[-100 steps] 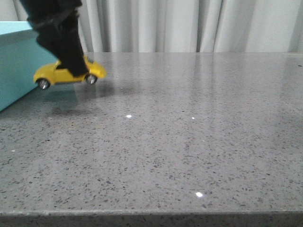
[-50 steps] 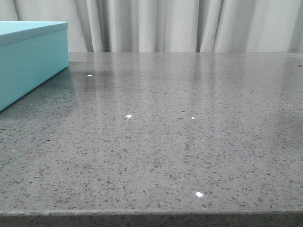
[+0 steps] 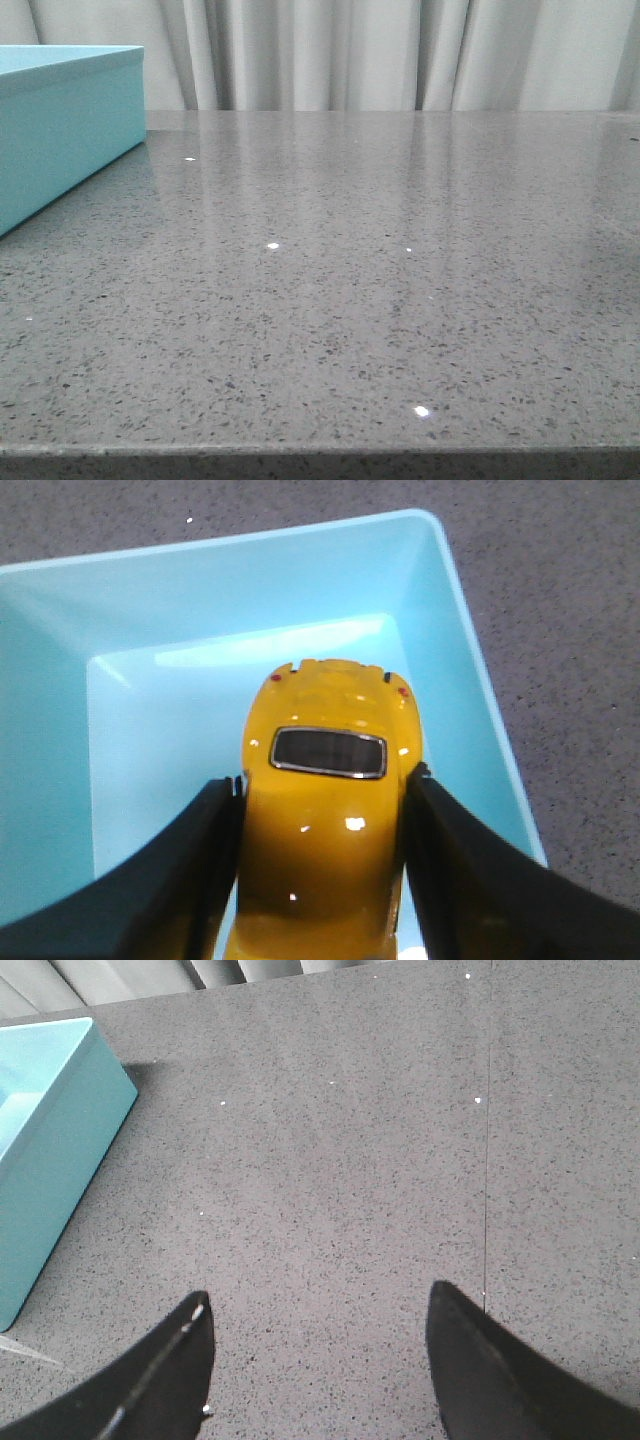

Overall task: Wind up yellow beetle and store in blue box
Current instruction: 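Lift the car with the left gripper and carry it over the box, then lower the car into the box and open the left gripper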

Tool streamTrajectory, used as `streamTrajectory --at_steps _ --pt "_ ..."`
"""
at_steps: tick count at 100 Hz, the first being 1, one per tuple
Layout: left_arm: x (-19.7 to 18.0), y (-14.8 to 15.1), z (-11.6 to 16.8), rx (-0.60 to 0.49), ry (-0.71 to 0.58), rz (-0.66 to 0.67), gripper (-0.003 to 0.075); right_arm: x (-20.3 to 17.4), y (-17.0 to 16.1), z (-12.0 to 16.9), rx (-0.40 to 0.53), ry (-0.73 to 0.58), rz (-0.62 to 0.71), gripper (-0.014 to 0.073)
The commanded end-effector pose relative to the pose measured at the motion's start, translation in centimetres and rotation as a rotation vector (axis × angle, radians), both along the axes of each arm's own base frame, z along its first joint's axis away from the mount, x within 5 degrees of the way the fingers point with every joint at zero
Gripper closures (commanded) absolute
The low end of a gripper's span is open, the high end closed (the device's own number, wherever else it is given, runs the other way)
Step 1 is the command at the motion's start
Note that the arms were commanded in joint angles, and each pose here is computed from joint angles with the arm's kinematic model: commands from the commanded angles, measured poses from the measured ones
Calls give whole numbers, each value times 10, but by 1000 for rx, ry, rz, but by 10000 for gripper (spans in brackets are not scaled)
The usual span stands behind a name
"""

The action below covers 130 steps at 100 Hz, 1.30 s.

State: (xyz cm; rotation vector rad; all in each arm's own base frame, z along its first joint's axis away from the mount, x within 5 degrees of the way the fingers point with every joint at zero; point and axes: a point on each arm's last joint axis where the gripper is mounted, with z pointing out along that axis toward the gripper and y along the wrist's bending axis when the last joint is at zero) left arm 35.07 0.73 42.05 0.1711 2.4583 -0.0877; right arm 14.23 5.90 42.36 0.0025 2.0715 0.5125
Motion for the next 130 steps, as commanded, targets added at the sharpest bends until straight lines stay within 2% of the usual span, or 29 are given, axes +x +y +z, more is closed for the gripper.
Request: streamTrajectory --at_steps 1,54,75,105,112,130 --pt "-11 1 17 -14 -91 20 546 -2 0 16 40 -107 2 128" --pt "2 5 -80 -14 17 64 546 -2 0 16 47 -104 5 128" --pt "-1 7 -101 14 58 66 545 -2 1 16 63 -97 11 128" --pt "4 8 -116 21 111 63 537 -3 2 15 71 -88 15 128" --pt "3 8 -116 19 115 63 500 -3 2 15 69 -84 15 128" --pt "4 7 -116 15 111 64 339 -3 2 14 67 -78 15 128"
